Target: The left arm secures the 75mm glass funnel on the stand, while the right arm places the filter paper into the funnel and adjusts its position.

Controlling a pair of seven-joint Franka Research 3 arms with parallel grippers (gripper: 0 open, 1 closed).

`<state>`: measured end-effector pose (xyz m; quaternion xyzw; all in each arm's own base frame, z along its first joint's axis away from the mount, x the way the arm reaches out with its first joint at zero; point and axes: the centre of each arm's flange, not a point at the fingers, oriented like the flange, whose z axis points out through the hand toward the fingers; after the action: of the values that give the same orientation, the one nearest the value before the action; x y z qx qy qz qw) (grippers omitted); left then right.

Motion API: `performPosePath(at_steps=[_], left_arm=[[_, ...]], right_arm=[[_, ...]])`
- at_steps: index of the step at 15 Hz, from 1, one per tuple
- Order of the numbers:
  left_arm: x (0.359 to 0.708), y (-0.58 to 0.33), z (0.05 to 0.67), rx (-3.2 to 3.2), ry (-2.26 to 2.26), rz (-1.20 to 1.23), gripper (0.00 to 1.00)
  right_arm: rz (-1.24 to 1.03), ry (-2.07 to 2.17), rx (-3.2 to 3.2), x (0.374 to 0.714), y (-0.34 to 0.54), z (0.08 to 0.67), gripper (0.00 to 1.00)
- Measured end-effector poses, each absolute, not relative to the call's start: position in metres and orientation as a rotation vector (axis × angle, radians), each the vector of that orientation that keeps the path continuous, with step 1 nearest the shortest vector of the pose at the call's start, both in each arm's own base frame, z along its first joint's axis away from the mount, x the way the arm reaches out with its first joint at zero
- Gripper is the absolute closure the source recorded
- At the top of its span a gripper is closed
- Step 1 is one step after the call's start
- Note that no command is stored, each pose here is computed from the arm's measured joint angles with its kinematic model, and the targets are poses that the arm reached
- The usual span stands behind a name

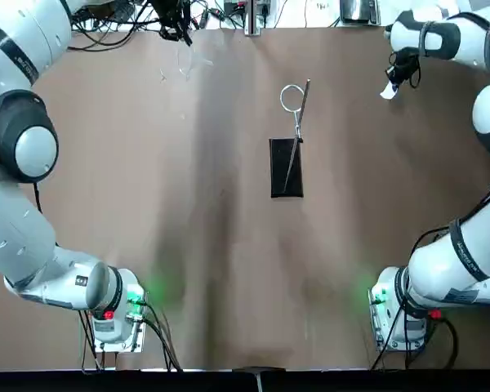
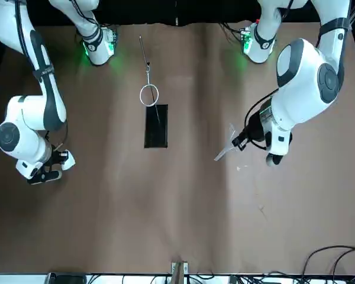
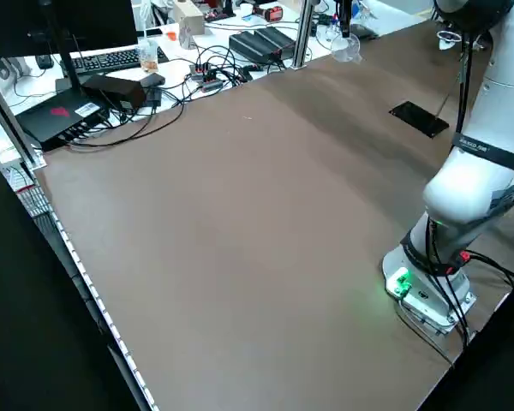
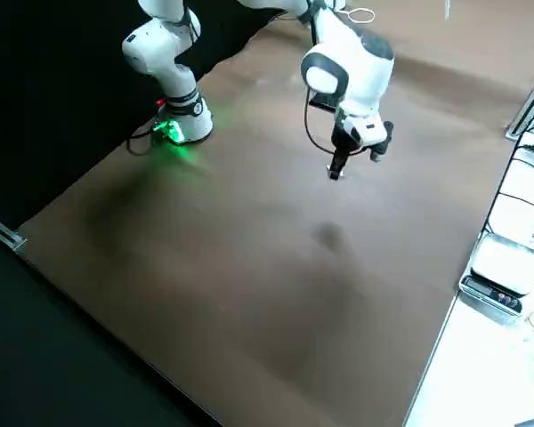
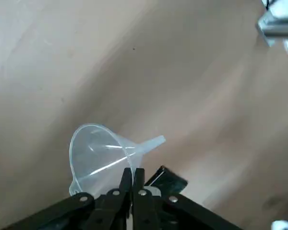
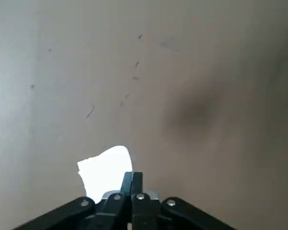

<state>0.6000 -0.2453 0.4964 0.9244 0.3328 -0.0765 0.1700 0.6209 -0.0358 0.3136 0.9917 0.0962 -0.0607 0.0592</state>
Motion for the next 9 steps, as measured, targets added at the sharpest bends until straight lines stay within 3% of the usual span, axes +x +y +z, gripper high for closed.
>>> performPosePath(at_steps=[9], left_arm=[[0.584, -0.248, 0.486, 2.787, 0.367, -0.290, 0.96]], right_arm=[[-0.418, 0.268, 3.119, 0.623, 0.006, 0.421, 0.99]])
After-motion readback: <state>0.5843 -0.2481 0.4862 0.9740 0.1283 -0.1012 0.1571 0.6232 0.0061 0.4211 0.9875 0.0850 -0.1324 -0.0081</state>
